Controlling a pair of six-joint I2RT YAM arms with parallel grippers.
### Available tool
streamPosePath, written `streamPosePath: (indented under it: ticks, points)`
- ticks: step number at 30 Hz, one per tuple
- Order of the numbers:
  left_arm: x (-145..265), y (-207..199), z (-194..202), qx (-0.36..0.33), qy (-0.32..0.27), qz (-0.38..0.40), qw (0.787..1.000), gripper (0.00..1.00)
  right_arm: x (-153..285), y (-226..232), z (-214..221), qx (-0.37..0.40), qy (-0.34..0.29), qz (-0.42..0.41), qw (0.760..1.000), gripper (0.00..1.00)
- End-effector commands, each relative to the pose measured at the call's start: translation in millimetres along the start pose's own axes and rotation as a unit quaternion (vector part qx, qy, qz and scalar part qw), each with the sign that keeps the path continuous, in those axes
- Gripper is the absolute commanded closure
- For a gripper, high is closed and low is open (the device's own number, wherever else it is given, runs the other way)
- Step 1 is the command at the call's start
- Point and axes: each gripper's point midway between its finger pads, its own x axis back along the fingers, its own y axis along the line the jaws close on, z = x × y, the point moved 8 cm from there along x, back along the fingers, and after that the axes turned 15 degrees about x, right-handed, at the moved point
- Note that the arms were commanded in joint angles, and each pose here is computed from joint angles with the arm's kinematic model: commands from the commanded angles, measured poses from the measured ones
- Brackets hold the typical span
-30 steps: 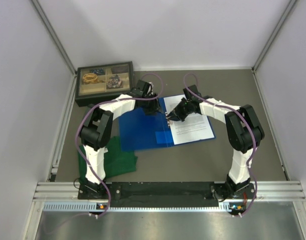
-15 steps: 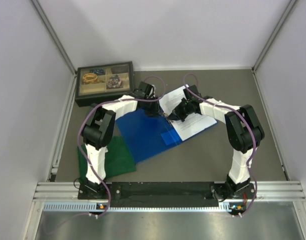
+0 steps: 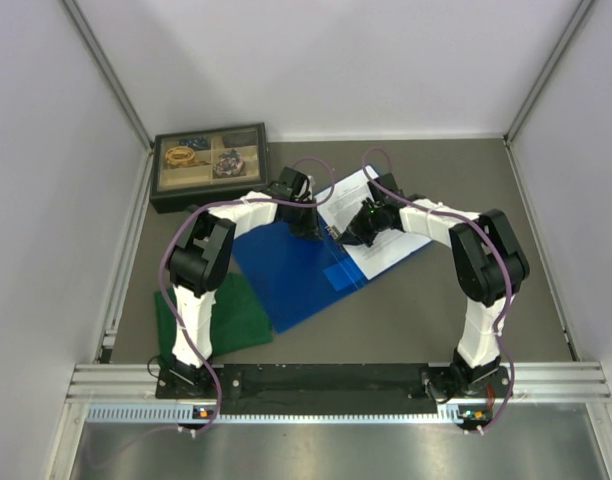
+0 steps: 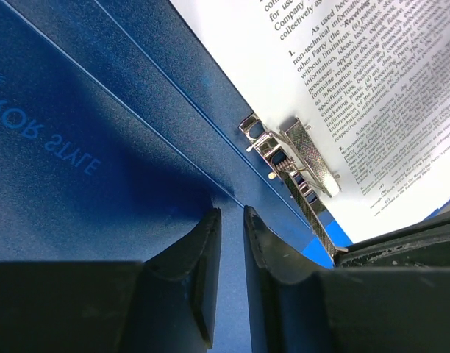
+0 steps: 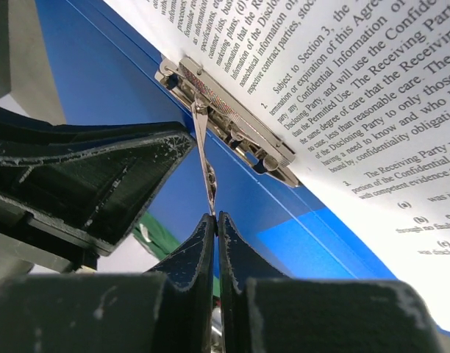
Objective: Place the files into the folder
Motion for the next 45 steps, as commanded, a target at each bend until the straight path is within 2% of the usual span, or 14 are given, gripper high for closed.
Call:
streamPosePath:
  ticks: [1, 17, 27, 36, 45]
  points:
    - [-25.3, 52.1, 27.1, 0.011, 0.072, -0.093, 0.993, 0.78, -3.4, -24.1, -6.6, 0.047, -0.010, 0.060, 0.997, 1.00]
    - [-29.1, 73.5, 36.5, 0.010, 0.081, -0.125, 0.989, 0.83, -5.6, -59.1, -12.1, 0.106, -0.013, 0.135, 0.985, 1.00]
    - [-34.9, 86.6, 39.4, 0.021, 0.087, -0.135, 0.987, 0.87, -14.1, -86.2, -18.2, 0.095, -0.007, 0.187, 0.978, 1.00]
    - [-36.6, 94.3, 38.0, 0.021, 0.087, -0.145, 0.985, 0.89, -19.7, -102.3, -27.0, 0.071, -0.007, 0.200, 0.977, 1.00]
    - [-35.1, 93.1, 37.1, 0.019, 0.088, -0.146, 0.985, 0.89, -23.0, -113.9, -30.5, 0.069, -0.009, 0.254, 0.965, 1.00]
